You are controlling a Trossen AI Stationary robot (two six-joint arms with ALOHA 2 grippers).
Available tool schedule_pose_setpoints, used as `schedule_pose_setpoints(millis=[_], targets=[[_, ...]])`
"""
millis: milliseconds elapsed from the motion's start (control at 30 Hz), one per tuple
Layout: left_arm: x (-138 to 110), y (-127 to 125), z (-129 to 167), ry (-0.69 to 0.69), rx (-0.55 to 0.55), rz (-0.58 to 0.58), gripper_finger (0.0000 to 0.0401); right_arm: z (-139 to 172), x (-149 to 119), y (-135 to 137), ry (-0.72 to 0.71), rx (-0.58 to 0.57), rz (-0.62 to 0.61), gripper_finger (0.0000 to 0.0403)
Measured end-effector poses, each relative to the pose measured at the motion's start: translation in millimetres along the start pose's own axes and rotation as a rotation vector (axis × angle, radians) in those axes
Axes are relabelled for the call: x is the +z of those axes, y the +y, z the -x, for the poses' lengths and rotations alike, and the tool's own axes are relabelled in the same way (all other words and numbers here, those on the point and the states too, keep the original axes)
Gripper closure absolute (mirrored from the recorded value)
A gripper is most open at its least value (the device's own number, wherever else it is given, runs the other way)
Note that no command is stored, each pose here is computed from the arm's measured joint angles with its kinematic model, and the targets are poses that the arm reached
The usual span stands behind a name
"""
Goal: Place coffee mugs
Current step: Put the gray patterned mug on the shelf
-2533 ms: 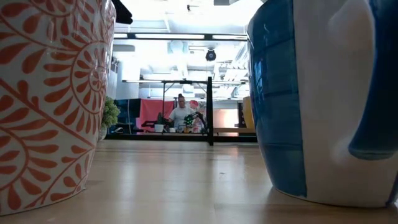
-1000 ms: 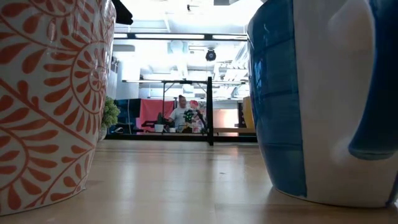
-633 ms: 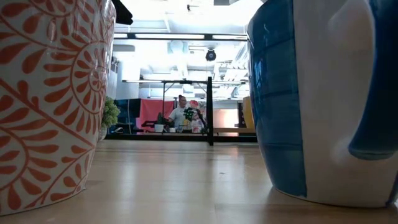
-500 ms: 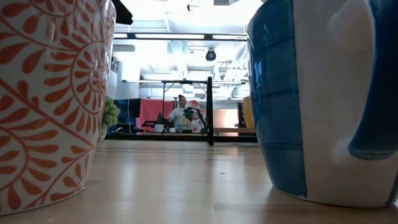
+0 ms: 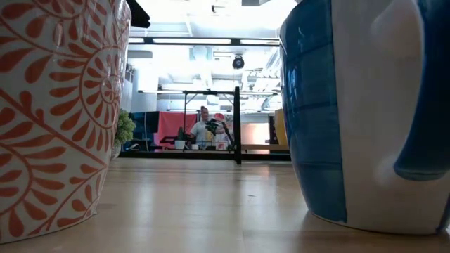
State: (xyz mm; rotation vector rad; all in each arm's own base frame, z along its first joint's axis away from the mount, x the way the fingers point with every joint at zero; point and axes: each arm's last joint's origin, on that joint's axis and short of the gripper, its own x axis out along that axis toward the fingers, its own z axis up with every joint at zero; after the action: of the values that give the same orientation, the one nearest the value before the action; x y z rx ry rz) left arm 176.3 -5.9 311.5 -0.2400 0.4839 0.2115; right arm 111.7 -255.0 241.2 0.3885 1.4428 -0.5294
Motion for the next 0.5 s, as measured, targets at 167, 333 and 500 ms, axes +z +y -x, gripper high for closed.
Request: schedule_pose_setpoints(millis=[167, 333, 500], targets=[[0, 0, 0, 0.0, 0.0, 0.0, 0.0346, 0, 0, 0, 0.0, -0.003, 0.0, 0.0344], [0, 0, 0, 0.0, 0.0, -0.003, 0.0346, 1, 0, 0, 0.0, -0.003, -0.008, 0.0343], [0, 0, 0, 0.0, 0.0, -0.003, 0.0346, 16, 4, -2, -0.004, -0.012, -0.011, 0.0343]])
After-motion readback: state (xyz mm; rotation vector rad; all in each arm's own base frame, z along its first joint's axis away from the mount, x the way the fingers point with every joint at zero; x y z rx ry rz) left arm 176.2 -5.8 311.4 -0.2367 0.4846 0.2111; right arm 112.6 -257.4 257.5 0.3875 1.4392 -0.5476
